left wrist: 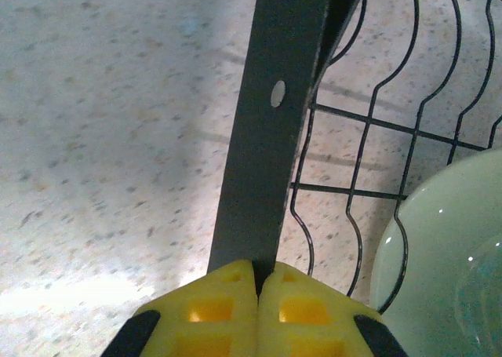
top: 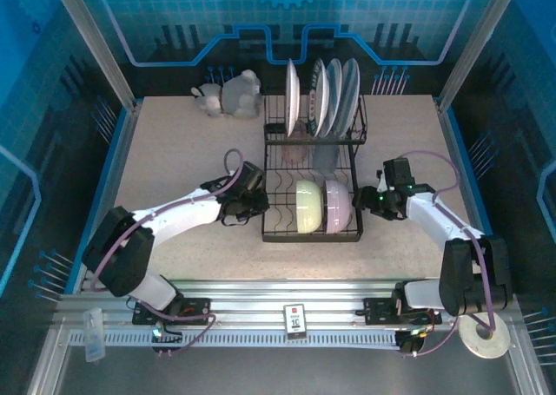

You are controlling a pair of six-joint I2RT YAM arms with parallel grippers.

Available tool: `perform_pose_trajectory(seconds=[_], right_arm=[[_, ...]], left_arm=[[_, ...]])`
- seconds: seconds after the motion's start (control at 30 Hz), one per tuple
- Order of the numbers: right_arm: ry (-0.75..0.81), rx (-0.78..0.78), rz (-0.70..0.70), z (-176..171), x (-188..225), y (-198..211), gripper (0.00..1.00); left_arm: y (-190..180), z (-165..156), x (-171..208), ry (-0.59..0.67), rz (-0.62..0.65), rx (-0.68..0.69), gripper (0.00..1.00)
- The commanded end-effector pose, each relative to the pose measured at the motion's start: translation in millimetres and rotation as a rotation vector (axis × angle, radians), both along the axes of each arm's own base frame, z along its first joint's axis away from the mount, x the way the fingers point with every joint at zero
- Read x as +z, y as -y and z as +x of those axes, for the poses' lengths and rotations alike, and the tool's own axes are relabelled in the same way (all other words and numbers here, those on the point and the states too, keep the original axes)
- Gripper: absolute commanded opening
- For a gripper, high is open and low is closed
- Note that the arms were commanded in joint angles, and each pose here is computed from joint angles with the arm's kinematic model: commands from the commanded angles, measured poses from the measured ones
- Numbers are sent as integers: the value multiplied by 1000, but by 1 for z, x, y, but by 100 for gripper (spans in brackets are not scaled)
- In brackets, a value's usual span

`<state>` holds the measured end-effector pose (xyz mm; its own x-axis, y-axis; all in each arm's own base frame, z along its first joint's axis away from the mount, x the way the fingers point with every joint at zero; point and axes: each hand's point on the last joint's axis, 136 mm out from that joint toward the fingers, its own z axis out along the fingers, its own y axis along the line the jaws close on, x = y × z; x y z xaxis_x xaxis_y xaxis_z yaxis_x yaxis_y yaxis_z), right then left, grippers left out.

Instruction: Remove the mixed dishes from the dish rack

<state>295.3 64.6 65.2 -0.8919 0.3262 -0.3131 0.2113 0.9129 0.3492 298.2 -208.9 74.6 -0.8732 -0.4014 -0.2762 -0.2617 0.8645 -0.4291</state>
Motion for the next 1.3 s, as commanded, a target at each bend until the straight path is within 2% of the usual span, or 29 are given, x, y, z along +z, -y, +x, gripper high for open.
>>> perform_pose_trajectory(seconds=[0.0,0.23,0.4,0.43,0.5,0.53,0.57,0.67,0.8,1.0,1.1,1.27], right_arm=[[34,66,29,9,16,-23,71],[28,86,46,7,19,-51,71],[49,99,61,13,26,-58,73],[57,103,59,15,30,-58,75],[62,113,52,17,35,-58,77],[87,117,50,23,46,-59,79],[97,119,46,24,52,-59,81],[136,107,24,27,71,-53,87],[175,62,-21,24,97,-40,99],[267,-5,-47,8,147,-23,100],[350,-47,-35,-5,173,-16,100],[513,-2,71,-18,225,-27,100]], left_arm=[[-73,-56,-38,-215,189,169,0],[-101,-70,-44,-220,183,203,0],[-97,-62,-34,-166,165,97,0],[-96,-59,-28,-146,169,71,4],[-96,-55,-13,-104,185,35,27],[-98,-53,-4,-79,194,24,42],[-100,-52,7,-54,202,10,52],[-106,-54,39,21,222,-19,75],[-116,-62,92,137,230,-41,99],[-109,-57,205,446,114,-64,99],[-89,-44,252,582,50,-142,99],[-55,-13,295,707,23,-283,96]])
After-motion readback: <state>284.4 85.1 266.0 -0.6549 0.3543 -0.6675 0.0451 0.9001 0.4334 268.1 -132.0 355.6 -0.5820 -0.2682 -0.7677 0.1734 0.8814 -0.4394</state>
